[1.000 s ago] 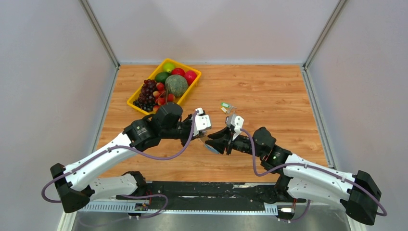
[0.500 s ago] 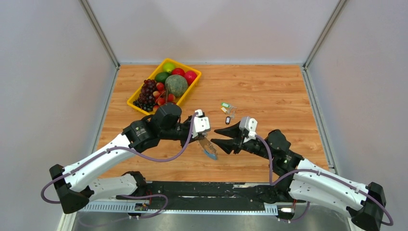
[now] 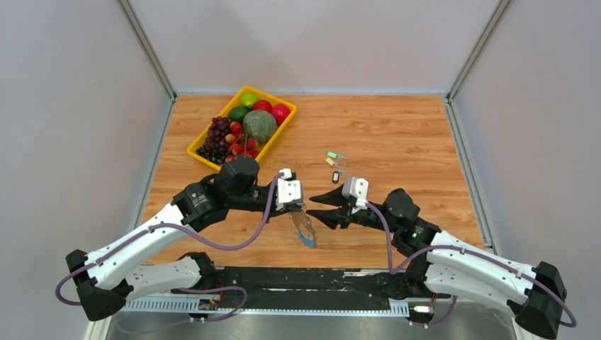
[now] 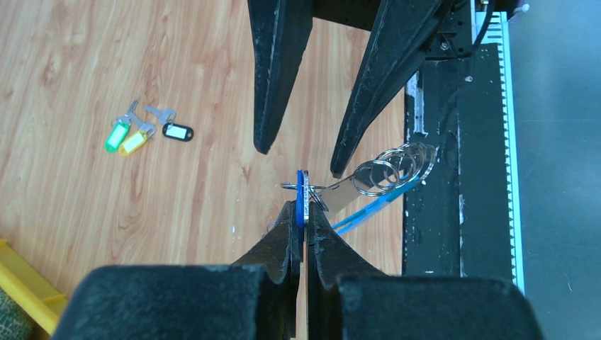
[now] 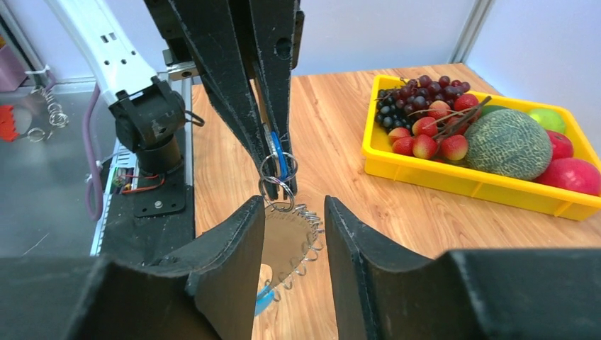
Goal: Remove the keys from the keyring
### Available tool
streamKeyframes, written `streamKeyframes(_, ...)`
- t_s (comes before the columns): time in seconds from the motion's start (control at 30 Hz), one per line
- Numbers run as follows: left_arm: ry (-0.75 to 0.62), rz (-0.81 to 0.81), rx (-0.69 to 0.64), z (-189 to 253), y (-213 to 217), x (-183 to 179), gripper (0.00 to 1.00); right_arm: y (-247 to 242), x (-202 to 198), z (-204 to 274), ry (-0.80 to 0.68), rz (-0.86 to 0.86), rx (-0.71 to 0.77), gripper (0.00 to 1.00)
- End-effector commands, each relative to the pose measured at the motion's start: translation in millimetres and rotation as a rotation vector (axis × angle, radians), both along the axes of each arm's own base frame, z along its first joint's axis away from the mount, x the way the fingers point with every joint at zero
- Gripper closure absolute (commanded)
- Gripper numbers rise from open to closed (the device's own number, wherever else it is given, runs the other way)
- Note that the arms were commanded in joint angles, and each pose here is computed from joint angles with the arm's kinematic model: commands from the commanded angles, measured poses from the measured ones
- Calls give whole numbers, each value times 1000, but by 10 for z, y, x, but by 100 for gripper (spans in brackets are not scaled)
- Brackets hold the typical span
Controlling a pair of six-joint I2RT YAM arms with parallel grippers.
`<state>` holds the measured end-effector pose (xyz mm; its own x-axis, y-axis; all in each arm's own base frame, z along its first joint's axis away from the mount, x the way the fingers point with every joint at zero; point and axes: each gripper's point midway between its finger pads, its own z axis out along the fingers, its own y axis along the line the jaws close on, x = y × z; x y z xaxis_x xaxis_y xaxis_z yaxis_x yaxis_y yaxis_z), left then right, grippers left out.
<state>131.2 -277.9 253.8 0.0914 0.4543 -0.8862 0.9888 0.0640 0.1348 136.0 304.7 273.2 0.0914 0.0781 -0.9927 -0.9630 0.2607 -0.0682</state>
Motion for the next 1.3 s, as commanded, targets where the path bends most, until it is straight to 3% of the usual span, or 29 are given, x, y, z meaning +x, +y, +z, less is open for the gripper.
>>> streamKeyframes(0.0, -63, -76, -84, 205, -84, -65, 100, 81, -165, 184, -57, 107, 40, 59)
streamKeyframes(0.1, -57, -91, -86, 197, -90, -94, 100, 125, -220, 168, -50, 150, 29, 60)
streamKeyframes(0.2, -57, -103, -90, 202, -93, -111, 100, 163, -256, 146, -44, 184, 10, 68)
streamKeyframes(0.43, -74, -67, -83, 204, -70, -51, 100, 155, -265, 106, -26, 184, -10, 100)
streamKeyframes(1.27, -101, -70, -81, 150, -56, -35, 100, -123, -269, 267, -31, 85, 122, 100)
